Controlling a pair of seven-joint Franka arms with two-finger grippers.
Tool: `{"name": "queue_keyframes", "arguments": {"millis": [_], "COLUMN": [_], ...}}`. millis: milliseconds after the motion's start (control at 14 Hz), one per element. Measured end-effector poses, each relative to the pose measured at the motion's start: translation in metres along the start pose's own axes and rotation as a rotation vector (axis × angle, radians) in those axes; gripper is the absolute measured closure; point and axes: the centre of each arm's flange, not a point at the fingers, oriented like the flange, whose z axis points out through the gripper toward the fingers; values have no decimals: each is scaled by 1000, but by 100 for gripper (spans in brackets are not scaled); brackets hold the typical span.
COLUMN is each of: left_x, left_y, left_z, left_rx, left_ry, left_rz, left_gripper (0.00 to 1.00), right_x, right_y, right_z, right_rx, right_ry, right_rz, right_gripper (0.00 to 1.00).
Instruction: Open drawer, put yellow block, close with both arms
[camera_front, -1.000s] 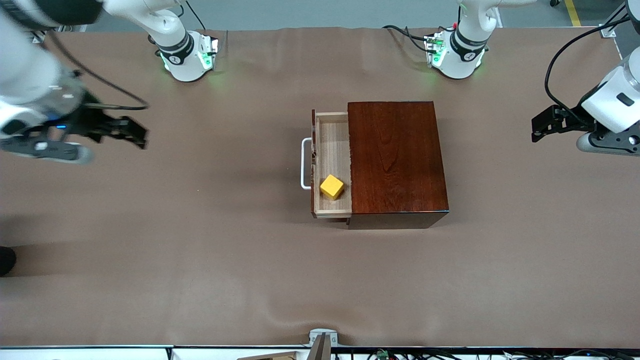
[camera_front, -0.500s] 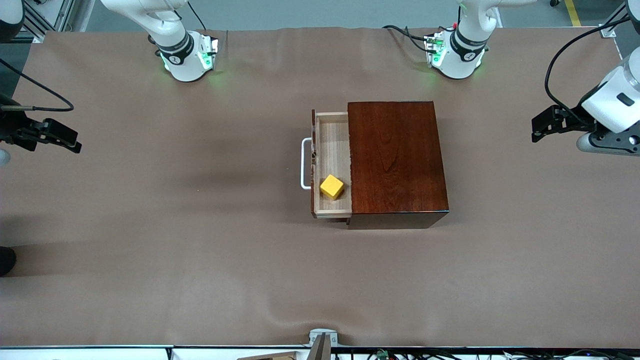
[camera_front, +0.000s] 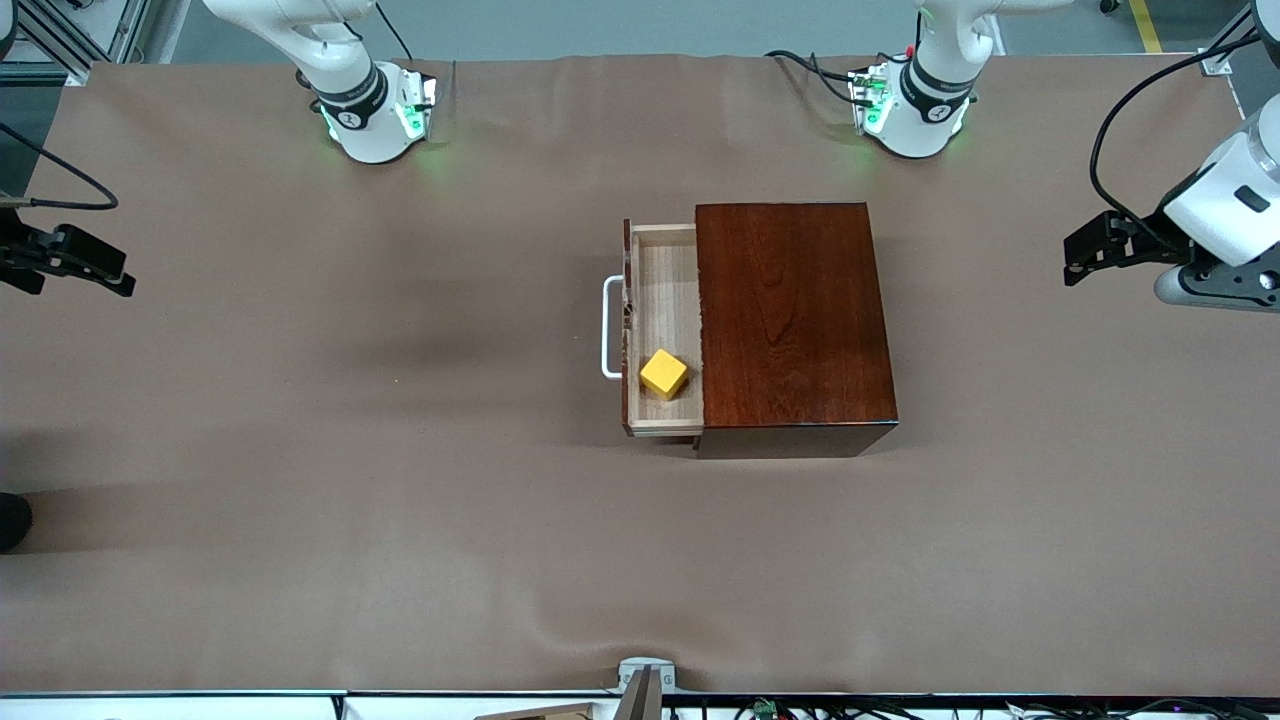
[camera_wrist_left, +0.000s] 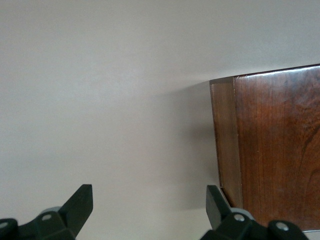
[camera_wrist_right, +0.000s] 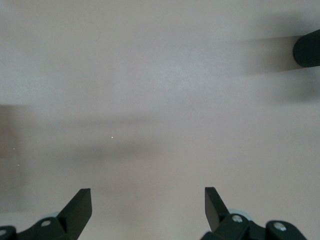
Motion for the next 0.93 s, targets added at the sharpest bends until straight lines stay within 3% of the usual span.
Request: {"name": "queue_keyframes", "arguments": {"millis": [929], "left_x": [0], "left_y": [1], "left_z": [0], "left_rx": [-6], "left_ry": [2], "left_rz": [1], "left_gripper": [0], "right_x": [1], "right_y": [-6], "right_z": [0], "right_rx": [18], "right_ry": [8], "right_rz": [3], "right_gripper": [0]}}
